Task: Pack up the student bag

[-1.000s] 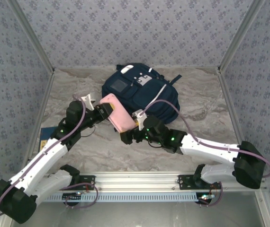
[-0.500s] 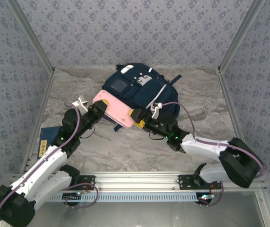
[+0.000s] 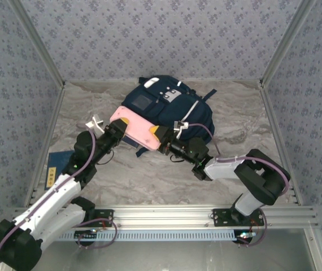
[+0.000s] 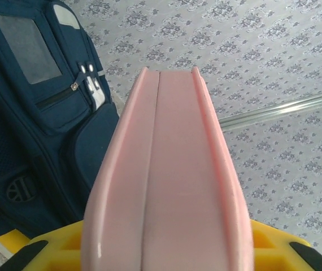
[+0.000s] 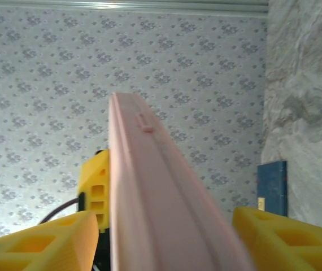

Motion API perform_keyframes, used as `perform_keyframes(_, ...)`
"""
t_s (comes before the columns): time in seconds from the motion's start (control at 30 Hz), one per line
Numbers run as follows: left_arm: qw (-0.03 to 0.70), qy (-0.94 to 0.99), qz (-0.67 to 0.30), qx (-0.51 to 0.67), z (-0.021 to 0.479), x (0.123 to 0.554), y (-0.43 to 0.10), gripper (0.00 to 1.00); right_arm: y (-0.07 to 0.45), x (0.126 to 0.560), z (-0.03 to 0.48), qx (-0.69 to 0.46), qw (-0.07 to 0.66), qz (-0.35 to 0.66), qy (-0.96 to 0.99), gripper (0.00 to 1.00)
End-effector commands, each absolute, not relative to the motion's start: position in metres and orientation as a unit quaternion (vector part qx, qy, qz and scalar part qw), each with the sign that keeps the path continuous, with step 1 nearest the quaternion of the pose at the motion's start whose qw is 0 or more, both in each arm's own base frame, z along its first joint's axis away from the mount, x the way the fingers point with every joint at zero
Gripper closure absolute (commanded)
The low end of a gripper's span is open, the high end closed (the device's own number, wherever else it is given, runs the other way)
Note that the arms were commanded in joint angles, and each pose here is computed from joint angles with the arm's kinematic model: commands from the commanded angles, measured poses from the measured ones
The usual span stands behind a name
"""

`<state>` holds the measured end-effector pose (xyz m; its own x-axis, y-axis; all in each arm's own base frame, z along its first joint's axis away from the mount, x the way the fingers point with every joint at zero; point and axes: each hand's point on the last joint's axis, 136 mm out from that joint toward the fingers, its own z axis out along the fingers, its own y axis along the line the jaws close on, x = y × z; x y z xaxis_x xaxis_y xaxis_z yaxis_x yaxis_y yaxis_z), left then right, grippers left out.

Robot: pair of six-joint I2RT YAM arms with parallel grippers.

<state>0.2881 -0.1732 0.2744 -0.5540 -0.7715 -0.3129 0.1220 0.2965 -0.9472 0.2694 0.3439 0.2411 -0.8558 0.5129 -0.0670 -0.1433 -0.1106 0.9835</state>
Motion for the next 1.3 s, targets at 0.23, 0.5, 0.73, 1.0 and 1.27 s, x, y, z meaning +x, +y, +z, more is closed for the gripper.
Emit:
perform_keyframes(0.23, 0.431, 0.679, -0.546, -0.236, 0.286, 0.287, -0.169, 0.62, 0.338, 0.261, 0.272, 0.124, 0.242, 0.762, 0.587, 0.63)
perform_keyframes(0.5, 0.439, 0.712, -0.499, -0.226, 0.274, 0.287, -0.164, 0.22, 0.324, 0.265, 0.270, 0.134, 0.256, 0.754, 0.590, 0.72)
perform_keyframes(0.73, 0.481, 0.744, -0.420, -0.196, 0.277, 0.284, -0.146, 0.16, 0.267, 0.281, 0.244, 0.177, 0.311, 0.670, 0.651, 0.72)
perform_keyframes(1.0, 0.422, 0.838, -0.331, -0.102, 0.276, 0.328, -0.190, 0.19, 0.140, 0.288, 0.229, 0.256, 0.408, 0.473, 0.738, 0.76)
perform_keyframes(1.27, 0.297, 0.892, -0.331, 0.080, 0.261, 0.384, -0.311, 0.26, 0.041, 0.271, 0.232, 0.309, 0.464, 0.313, 0.769, 0.74)
